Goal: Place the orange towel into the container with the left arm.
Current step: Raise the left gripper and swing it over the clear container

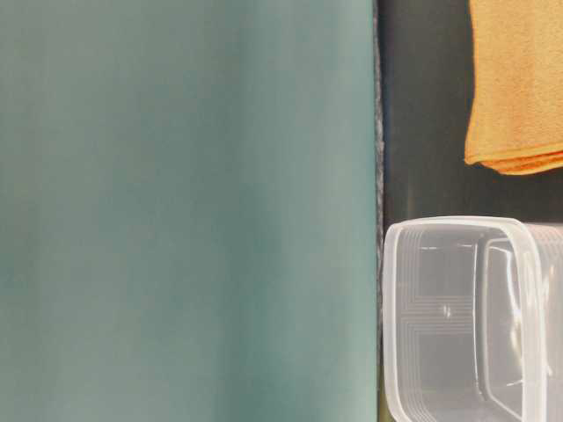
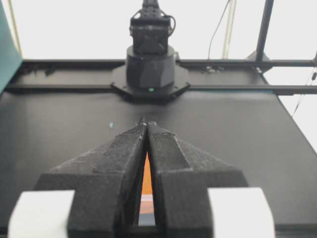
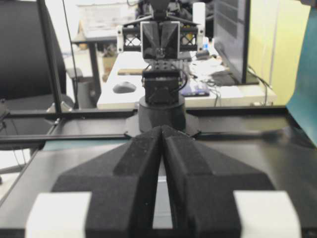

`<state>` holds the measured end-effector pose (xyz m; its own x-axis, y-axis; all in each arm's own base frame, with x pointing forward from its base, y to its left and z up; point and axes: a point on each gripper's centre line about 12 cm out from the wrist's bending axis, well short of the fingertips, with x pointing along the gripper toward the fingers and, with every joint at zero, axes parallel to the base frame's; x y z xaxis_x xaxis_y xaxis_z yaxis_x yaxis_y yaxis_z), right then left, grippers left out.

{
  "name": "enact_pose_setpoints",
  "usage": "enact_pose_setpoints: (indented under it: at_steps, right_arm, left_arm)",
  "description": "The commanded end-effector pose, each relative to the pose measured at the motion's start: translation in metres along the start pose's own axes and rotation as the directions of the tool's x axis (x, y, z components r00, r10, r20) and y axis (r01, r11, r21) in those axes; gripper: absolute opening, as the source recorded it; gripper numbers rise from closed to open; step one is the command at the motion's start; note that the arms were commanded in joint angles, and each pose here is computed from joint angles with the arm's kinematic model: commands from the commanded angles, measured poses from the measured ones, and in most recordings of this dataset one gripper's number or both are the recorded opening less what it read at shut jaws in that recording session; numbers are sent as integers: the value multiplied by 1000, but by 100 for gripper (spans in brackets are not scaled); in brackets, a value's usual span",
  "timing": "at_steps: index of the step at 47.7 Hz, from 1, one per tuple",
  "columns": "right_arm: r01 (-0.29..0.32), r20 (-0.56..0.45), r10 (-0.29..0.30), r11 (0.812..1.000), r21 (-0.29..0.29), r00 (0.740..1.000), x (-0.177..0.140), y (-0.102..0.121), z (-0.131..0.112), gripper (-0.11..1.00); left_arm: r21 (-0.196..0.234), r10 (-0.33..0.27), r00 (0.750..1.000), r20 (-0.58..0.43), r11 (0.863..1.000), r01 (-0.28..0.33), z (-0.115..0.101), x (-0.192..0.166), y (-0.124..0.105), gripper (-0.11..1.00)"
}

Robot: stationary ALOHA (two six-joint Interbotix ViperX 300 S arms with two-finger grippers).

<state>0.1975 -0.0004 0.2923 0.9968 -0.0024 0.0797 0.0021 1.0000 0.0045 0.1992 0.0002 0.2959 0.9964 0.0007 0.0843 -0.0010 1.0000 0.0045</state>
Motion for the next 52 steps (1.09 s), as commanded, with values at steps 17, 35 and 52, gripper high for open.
enact_pose_setpoints:
  at_steps: [17,35,52]
  right_arm:
    - [25,121,-34,997,70,992,2,-6,21,0]
    - [56,51,-60,995,81,997,2,-12,13,46]
    - [57,56,-62,995,81,997,-1,-12,15,78]
  left_arm:
    - [-20,7,955,-297,1000,-13,43,56,1,0]
    - [33,25,849,-528,999,-9,39,129,6,0]
    - [82,56,634,-772,997,11,2,207,22,24]
